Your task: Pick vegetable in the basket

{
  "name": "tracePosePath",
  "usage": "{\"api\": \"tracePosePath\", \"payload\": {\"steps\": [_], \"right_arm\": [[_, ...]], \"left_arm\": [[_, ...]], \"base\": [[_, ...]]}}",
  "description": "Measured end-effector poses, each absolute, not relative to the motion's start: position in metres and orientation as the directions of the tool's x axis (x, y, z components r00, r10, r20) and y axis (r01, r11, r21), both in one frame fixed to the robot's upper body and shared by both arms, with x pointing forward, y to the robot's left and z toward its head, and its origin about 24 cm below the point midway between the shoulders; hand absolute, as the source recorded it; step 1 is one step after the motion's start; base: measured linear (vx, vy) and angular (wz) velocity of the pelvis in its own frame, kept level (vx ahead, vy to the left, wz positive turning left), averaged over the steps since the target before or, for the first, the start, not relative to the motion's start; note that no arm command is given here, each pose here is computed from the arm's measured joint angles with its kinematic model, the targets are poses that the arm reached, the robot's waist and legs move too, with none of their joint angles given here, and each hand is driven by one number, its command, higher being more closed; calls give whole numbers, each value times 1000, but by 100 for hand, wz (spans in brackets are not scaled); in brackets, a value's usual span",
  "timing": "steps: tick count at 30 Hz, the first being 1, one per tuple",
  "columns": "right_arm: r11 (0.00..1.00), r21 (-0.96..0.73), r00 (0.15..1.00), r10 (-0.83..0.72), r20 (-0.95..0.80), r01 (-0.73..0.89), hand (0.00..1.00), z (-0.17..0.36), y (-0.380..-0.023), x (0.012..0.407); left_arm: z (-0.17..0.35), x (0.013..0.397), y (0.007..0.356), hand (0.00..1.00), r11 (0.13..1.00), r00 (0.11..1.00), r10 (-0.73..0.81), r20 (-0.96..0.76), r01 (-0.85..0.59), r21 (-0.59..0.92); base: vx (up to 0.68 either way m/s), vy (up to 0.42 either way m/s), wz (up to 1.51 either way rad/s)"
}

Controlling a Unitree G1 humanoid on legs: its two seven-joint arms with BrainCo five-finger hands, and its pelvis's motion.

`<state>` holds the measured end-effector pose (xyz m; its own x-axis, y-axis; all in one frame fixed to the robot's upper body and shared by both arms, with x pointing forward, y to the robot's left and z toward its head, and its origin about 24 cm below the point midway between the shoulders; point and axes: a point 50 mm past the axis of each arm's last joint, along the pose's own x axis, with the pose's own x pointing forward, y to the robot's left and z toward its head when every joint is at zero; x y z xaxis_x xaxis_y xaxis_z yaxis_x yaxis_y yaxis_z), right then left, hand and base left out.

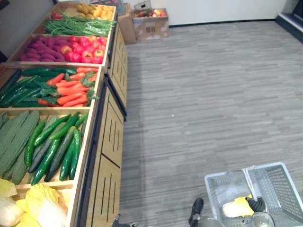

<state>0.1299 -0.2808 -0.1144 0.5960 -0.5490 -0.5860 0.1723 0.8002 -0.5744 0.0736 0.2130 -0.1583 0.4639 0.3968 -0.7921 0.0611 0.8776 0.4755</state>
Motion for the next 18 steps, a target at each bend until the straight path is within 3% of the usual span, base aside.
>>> {"api": "tracePosePath", "payload": {"steps": [18], "right_arm": [[808, -568, 582, -539, -609, 156, 100, -119, -278, 124]], "left_arm": [[-156, 84, 207, 0, 874, 508, 366, -780, 100, 475]], "base": [[11, 24, 4]]}}
